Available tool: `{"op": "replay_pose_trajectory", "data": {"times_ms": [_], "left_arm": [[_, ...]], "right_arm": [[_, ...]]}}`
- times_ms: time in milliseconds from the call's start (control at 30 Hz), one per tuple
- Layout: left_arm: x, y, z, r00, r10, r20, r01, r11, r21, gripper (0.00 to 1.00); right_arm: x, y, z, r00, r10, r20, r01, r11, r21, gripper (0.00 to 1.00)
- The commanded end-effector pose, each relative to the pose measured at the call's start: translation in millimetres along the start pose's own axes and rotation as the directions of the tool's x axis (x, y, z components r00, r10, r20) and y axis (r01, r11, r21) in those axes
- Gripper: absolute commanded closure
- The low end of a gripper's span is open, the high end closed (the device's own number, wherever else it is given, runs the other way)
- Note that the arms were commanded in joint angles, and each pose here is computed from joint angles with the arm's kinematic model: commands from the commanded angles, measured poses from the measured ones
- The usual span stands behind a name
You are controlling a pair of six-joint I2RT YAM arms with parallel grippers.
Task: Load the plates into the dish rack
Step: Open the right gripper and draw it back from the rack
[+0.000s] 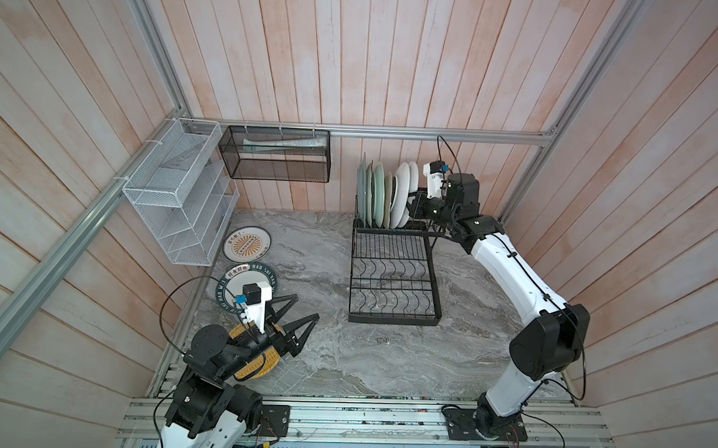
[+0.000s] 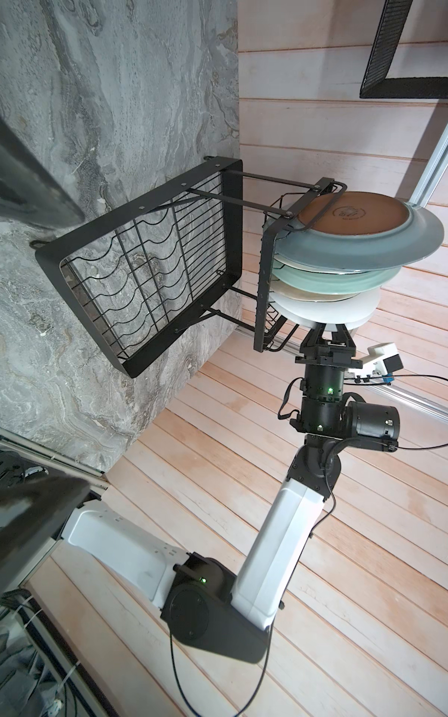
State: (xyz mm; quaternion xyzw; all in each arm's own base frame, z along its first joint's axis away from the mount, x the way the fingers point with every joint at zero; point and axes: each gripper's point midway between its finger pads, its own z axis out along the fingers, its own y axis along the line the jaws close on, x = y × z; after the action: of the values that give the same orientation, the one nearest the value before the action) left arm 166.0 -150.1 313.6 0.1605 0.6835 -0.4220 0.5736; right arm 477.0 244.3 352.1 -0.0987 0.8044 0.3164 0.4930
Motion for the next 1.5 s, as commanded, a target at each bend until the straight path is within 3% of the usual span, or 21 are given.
{"op": "replay_pose_trajectory", "data": {"times_ms": [0, 167, 833, 1200, 1467], "left_arm": [[1, -1, 0, 1.000, 0.001, 0.007, -0.001, 1.000, 0.013, 0.00], [-1, -2, 0, 1.000, 0.004, 0.011, -0.004, 1.000, 0.013, 0.00], [0, 1, 0, 1.000, -0.007, 0.010, 0.007, 1.000, 0.002, 0.00], [1, 7, 1, 1.000, -0.027, 0.003, 0.027, 0.999, -0.031, 0.00], [3, 16, 4, 0.998, -0.058, -0.016, 0.056, 0.996, -0.074, 0.00]], "right_arm": [[-21, 16, -16, 0.999, -0.032, 0.038, 0.033, 0.999, -0.010, 0.81], [-23, 16, -20, 0.998, -0.034, 0.047, 0.033, 0.999, 0.004, 0.72], [-33, 17, -48, 0.992, -0.050, 0.112, 0.047, 0.998, 0.032, 0.55], [-43, 20, -86, 0.981, -0.035, 0.192, 0.032, 0.999, 0.021, 0.41], [-41, 30, -121, 0.972, 0.009, 0.236, 0.001, 0.999, -0.045, 0.36]]}}
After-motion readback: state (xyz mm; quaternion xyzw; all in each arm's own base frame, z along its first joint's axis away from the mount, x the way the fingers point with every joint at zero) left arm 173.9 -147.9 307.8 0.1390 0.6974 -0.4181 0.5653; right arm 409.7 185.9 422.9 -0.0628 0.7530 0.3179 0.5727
